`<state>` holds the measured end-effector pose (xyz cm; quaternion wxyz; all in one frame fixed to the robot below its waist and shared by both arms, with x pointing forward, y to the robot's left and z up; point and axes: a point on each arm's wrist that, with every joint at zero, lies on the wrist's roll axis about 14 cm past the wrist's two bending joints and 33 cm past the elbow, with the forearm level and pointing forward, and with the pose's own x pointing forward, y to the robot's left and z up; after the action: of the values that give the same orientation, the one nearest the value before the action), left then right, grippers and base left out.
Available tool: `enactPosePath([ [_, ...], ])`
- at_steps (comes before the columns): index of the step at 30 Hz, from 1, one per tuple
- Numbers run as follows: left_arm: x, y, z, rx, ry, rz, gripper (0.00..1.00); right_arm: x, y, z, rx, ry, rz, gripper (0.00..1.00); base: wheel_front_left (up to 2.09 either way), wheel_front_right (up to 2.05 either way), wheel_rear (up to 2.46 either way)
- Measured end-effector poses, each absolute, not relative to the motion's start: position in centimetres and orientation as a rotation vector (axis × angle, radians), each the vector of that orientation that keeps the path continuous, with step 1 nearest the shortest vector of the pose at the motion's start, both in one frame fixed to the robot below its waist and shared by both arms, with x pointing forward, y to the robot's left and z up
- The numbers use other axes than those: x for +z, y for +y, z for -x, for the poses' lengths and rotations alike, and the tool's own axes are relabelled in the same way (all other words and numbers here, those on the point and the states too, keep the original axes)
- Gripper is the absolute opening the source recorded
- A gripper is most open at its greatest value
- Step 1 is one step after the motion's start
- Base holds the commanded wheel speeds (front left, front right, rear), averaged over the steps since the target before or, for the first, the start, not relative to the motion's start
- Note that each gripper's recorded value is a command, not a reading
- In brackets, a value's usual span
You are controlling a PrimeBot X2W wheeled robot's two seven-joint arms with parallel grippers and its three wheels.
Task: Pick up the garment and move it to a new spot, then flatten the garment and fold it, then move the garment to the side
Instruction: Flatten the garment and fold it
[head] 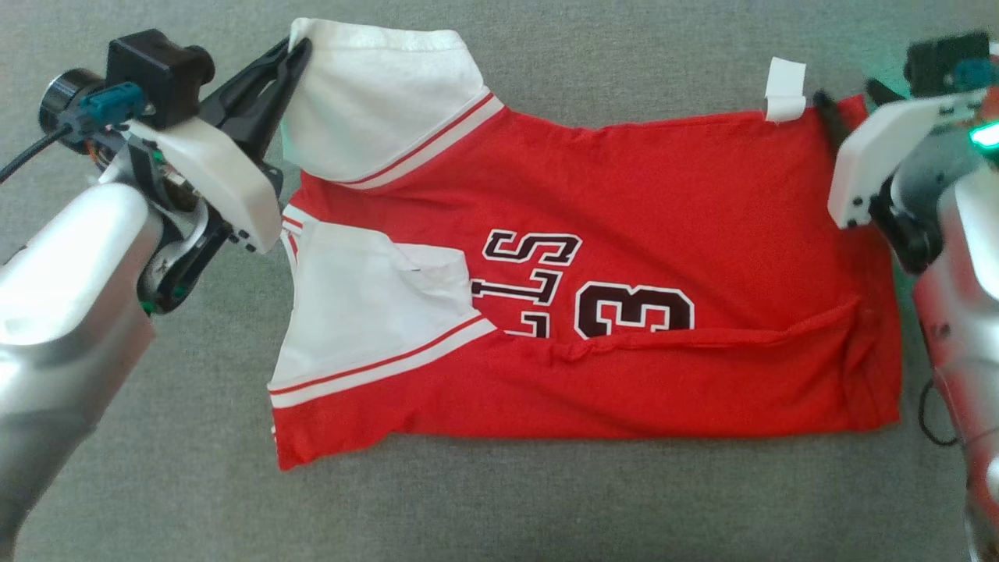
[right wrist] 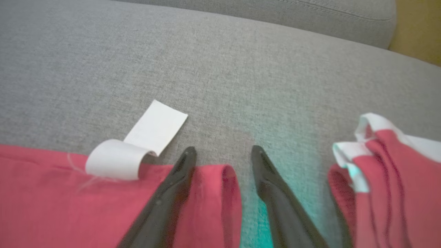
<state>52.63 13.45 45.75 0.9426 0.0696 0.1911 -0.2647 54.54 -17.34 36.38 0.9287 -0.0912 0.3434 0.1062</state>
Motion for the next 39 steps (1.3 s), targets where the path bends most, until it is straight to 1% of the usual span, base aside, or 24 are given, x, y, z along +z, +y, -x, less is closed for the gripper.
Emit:
enactPosePath([
  [4,45.1,14.1,-53.0,-0.524,0.406,-0.149,0.0,37.1,-17.3,-55.6,0.214,0.664,0.157,0.0,0.0,0.0,0.0],
  [7,44.5,14.8,-54.0,-0.497,0.419,-0.159,0.0,38.5,-17.5,-56.9,0.203,0.595,0.125,0.0,0.0,0.0,0.0],
  [10,45.1,15.5,-56.0,-0.465,0.392,-0.181,0.0,41.1,-17.3,-59.1,0.195,0.504,0.077,0.0,0.0,0.0,0.0],
  [11,45.1,15.5,-56.0,-0.465,0.392,-0.181,0.0,41.1,-17.3,-59.1,0.195,0.504,0.077,0.0,0.0,0.0,0.0],
  [17,47.7,15.9,-61.5,-0.412,0.277,-0.227,0.0,45.4,-17.5,-62.9,0.187,0.346,0.071,0.0,0.0,0.0,0.0],
  [21,48.7,15.1,-63.8,-0.401,0.206,-0.21,0.0,46.0,-18.6,-64.0,0.163,0.301,0.071,0.0,0.0,0.0,0.0],
  [24,49.5,14.9,-64.8,-0.385,0.161,-0.195,0.0,45.8,-18.9,-64.2,0.153,0.293,0.067,0.0,0.0,0.0,0.0],
  [27,49.7,14.8,-64.7,-0.388,0.15,-0.195,0.0,45.6,-18.8,-64.1,0.151,0.291,0.063,0.0,0.0,0.0,0.0],
  [33,50.0,14.9,-63.0,-0.401,0.156,-0.167,0.0,45.9,-18.1,-63.2,0.157,0.31,0.001,0.0,0.0,0.0,0.0],
  [36,49.4,14.8,-61.3,-0.417,0.194,-0.139,0.0,45.5,-17.5,-62.2,0.176,0.334,-0.009,0.0,0.0,0.0,0.0],
  [39,48.1,13.8,-58.4,-0.476,0.265,-0.113,0.0,44.2,-17.5,-60.5,0.194,0.394,0.008,0.0,0.0,0.0,0.0],
])
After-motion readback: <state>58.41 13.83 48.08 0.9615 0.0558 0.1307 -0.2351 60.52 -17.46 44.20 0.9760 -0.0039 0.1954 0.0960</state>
